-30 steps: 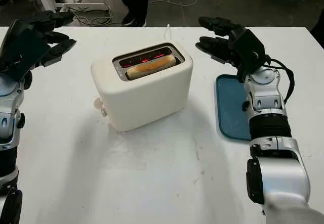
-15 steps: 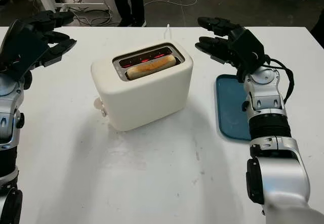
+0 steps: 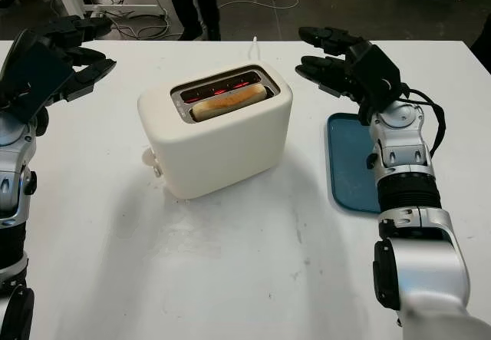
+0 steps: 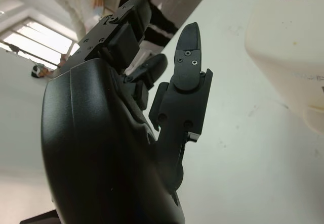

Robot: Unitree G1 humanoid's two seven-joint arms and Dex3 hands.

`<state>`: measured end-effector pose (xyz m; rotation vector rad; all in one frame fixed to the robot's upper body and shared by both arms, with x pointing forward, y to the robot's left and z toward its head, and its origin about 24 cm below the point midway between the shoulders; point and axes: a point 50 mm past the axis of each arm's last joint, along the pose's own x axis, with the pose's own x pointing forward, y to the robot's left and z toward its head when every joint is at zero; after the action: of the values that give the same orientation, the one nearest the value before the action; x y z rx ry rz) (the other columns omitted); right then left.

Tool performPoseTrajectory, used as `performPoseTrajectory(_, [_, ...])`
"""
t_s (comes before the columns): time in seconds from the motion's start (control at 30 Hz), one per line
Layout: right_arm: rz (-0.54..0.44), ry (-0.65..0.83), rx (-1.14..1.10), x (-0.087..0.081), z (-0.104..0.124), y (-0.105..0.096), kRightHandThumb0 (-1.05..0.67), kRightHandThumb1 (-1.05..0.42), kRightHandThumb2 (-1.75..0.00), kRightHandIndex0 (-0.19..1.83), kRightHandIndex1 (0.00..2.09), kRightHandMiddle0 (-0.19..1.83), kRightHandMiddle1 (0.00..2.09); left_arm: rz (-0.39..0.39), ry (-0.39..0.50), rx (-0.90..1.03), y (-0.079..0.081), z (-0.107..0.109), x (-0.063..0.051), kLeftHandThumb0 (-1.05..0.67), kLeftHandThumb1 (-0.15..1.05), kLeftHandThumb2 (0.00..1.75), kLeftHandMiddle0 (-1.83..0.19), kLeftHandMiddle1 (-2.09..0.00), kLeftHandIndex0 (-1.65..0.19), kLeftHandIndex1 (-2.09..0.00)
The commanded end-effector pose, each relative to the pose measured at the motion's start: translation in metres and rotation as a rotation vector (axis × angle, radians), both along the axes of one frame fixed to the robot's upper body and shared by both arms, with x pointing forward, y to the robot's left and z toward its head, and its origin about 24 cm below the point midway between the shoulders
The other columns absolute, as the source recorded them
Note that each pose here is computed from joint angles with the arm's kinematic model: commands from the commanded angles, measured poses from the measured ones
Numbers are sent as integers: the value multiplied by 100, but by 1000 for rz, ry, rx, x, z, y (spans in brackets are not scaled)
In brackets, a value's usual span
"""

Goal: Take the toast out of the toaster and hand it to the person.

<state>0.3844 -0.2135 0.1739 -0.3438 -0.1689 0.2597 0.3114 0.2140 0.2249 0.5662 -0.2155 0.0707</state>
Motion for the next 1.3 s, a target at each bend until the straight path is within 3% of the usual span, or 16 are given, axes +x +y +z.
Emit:
performPoseTrajectory(0.0, [3,-20,-7,1,5,1,-51,-91,0,61,1,55,0,2,-10,14,0,2,-1,-28,92,18,-33,-85,-61,-6])
performPoseTrajectory(1.27, [14,-22,-14,2,5,2,-53,-90,0,62,1,56,0,-5,-21,25,2,2,1,-30,92,15,-33,-86,-63,-6])
